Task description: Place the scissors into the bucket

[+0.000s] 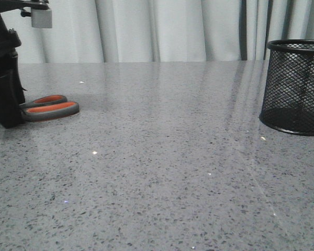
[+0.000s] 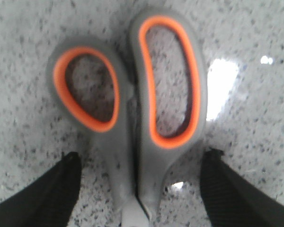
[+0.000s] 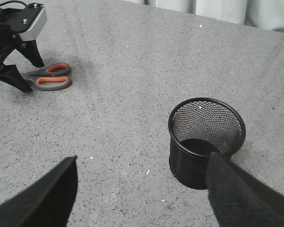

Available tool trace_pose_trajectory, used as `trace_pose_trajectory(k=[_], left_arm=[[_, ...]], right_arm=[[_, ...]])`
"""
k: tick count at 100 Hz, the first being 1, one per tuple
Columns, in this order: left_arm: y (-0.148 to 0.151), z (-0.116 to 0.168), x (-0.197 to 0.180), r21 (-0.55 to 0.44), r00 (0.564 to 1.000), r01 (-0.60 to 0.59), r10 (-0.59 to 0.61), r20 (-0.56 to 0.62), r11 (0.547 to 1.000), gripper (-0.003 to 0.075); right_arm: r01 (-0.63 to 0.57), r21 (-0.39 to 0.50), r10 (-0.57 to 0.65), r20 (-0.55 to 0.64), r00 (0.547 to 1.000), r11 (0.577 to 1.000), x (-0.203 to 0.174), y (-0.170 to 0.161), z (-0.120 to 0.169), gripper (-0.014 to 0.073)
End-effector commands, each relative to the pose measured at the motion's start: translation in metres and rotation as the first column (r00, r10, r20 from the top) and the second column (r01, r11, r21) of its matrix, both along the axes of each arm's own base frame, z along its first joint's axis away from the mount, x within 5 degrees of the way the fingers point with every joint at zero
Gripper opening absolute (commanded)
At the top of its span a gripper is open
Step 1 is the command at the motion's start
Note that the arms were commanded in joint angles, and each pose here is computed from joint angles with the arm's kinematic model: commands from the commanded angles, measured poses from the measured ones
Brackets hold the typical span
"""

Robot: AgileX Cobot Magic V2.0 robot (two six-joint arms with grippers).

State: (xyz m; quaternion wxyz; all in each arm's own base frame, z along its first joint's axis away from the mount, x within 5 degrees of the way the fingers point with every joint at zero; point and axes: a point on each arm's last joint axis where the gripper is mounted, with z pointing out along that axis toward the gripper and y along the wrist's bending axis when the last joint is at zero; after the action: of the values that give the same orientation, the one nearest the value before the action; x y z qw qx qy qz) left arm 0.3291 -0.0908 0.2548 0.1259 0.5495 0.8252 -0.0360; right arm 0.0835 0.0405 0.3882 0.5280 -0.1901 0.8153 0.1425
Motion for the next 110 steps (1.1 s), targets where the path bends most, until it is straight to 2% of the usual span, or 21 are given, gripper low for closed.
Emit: trace_pose_trajectory(k=[1, 24, 44, 51, 70, 77, 87, 110], left_arm=[[0.0, 0.02, -0.001, -0.04, 0.998, -0.008, 0.01, 0.059, 0.999, 0.0434], [-0.003, 0.007, 0.001, -0.048, 1.0, 0.008, -0.008, -0.005, 0.999, 0.0421], [-0.003, 0.006, 0.002, -0.047, 1.0, 0.012, -0.012, -0.005, 0.999, 0.0416], [-0.003, 0.006, 0.002, -0.047, 1.0, 0.012, -0.012, -0.005, 0.999, 0.0376], [-0.004, 0.006, 0.001, -0.063, 1.0, 0.009, -0.01, -0.023, 0.998, 0.0157], [-0.004, 0.007, 0.0, -0.067, 1.0, 0.008, -0.009, -0.019, 0.998, 0.0104], [-0.004, 0.016, -0.001, -0.074, 1.0, 0.009, -0.008, 0.009, 0.997, 0.0061], [-0.004, 0.058, -0.007, -0.132, 0.983, 0.007, 0.018, 0.184, 0.991, 0.0059]], right_arm=[[0.013, 0.041, -0.017, 0.086, 0.996, 0.999, 0.002, 0.0, 0.015, 0.051], [0.012, 0.045, -0.016, 0.085, 0.996, 0.999, 0.002, 0.0, 0.015, 0.051], [0.007, 0.041, -0.01, 0.075, 0.997, 0.999, 0.002, 0.001, 0.015, 0.051], [0.006, 0.041, -0.009, 0.074, 0.997, 0.999, 0.002, 0.001, 0.014, 0.051], [0.006, 0.041, -0.009, 0.073, 0.997, 0.999, 0.002, 0.001, 0.014, 0.051], [0.004, 0.042, -0.007, 0.071, 0.997, 0.999, 0.002, 0.001, 0.014, 0.051], [-0.001, 0.049, -0.002, 0.067, 0.998, 0.999, 0.001, 0.002, 0.014, 0.051], [-0.015, 0.082, 0.01, 0.063, 0.998, 0.997, 0.001, 0.004, 0.015, 0.051]])
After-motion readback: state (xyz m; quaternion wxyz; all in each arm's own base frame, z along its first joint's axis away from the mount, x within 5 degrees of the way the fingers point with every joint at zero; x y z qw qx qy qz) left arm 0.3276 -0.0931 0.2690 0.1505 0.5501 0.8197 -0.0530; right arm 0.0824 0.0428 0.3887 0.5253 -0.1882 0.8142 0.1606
